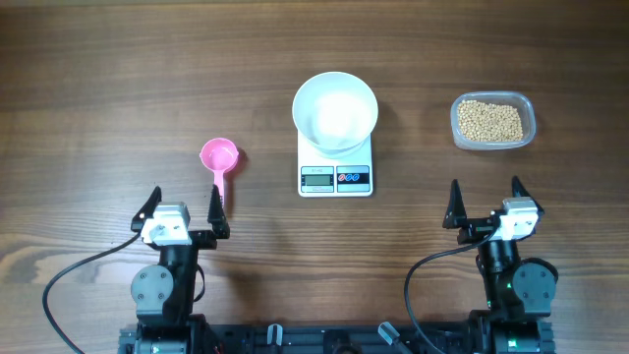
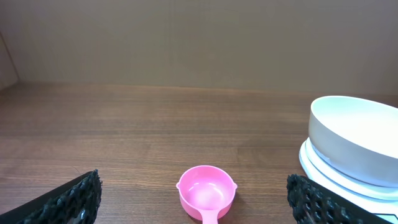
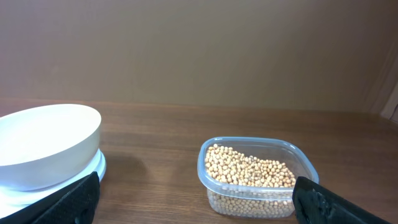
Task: Scoop item into bowl and weigh 150g on scale
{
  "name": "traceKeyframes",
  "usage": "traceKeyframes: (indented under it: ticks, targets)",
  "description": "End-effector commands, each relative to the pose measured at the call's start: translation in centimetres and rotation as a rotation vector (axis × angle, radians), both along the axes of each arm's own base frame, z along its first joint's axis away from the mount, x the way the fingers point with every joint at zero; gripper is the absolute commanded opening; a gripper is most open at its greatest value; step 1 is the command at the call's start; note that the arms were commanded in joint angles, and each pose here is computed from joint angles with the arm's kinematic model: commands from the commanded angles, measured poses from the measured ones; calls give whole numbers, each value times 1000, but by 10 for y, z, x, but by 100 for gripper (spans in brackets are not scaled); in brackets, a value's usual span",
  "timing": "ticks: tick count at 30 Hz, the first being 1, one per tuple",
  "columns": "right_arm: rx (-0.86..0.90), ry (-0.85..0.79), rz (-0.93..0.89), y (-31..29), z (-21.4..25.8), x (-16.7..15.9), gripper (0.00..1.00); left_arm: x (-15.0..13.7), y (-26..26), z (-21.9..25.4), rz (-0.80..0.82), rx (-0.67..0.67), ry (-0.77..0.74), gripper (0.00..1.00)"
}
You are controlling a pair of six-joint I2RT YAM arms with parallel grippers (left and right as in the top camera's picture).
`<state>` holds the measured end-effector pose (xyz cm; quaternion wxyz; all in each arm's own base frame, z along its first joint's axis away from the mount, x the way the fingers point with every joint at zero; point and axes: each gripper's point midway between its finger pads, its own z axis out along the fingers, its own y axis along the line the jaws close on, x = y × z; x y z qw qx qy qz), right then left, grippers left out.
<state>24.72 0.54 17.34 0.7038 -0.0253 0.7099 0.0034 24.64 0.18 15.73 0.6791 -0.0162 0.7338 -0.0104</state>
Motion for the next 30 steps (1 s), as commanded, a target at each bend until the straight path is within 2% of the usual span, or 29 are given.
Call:
traceKeyframes:
  ticks: [1,23,28,30]
  targets:
    - [6,-2,-12,-2,0,0,100,0,-2,-2,-10,-10,1,100]
    - [6,-3,-12,-2,0,0,100,0,-2,-2,-12,-12,1,100]
    - [6,-3,-12,-2,0,0,100,-2,-28,3,-162,-28,-17,100]
    - [6,-3,-12,-2,0,0,100,-2,-29,4,-168,-28,-20,100]
